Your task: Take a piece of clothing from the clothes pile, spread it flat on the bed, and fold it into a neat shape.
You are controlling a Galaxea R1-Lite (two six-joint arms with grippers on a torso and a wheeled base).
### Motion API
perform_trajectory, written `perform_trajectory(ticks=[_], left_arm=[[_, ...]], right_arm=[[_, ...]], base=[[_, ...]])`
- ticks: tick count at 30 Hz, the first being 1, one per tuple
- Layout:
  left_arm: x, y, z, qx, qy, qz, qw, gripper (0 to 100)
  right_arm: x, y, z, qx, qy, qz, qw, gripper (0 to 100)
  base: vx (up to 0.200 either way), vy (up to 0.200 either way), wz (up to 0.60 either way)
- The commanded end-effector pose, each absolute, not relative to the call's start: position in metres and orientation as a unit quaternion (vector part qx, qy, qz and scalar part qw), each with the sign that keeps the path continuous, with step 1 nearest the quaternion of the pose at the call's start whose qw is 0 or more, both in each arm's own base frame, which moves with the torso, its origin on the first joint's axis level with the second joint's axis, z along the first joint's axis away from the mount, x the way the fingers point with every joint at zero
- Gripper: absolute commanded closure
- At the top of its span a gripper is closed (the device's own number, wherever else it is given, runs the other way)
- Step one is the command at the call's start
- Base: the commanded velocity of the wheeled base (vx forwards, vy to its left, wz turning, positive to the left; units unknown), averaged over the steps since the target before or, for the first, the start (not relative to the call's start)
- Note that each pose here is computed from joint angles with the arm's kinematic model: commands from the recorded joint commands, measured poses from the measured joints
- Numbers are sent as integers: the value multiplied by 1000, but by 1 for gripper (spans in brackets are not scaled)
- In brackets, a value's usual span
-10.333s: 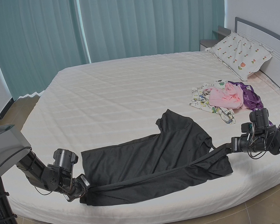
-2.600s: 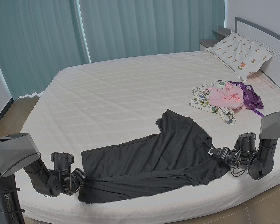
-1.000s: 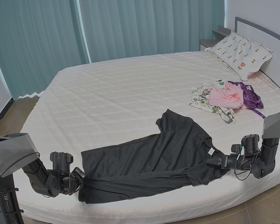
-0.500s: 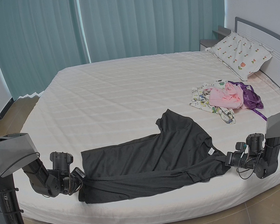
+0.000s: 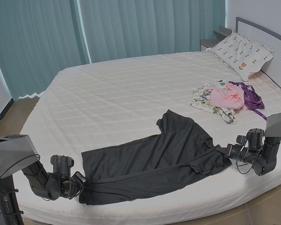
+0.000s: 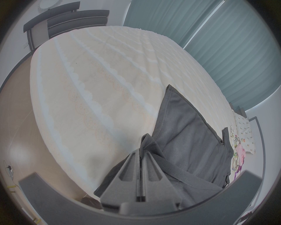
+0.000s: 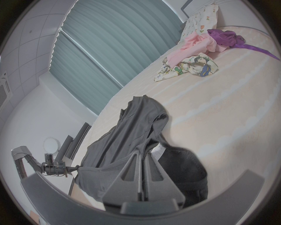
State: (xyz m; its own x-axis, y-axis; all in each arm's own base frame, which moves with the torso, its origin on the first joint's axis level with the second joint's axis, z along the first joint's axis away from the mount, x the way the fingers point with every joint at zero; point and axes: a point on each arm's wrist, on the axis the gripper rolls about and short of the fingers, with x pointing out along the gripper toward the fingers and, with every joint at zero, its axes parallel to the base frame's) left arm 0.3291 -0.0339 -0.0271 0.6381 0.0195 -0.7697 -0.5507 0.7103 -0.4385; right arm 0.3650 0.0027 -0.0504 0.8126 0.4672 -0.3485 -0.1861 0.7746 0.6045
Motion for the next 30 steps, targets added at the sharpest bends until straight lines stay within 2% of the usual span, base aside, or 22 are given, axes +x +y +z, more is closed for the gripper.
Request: perform_trajectory(ticks=[1, 12, 30], left_arm=[[326, -35, -24, -338, 393, 169, 838, 100], [323, -36, -20, -332, 423, 169, 826, 100], [339, -35, -14, -381, 365, 163, 834, 100]], right_arm=[[376, 3, -62, 282, 242, 164, 914, 100], [382, 7, -66, 284, 235, 155, 916, 100], [387, 6, -67, 292, 226, 136, 919, 100]], base=[[0, 0, 0], [0, 0, 0], [0, 0, 0]])
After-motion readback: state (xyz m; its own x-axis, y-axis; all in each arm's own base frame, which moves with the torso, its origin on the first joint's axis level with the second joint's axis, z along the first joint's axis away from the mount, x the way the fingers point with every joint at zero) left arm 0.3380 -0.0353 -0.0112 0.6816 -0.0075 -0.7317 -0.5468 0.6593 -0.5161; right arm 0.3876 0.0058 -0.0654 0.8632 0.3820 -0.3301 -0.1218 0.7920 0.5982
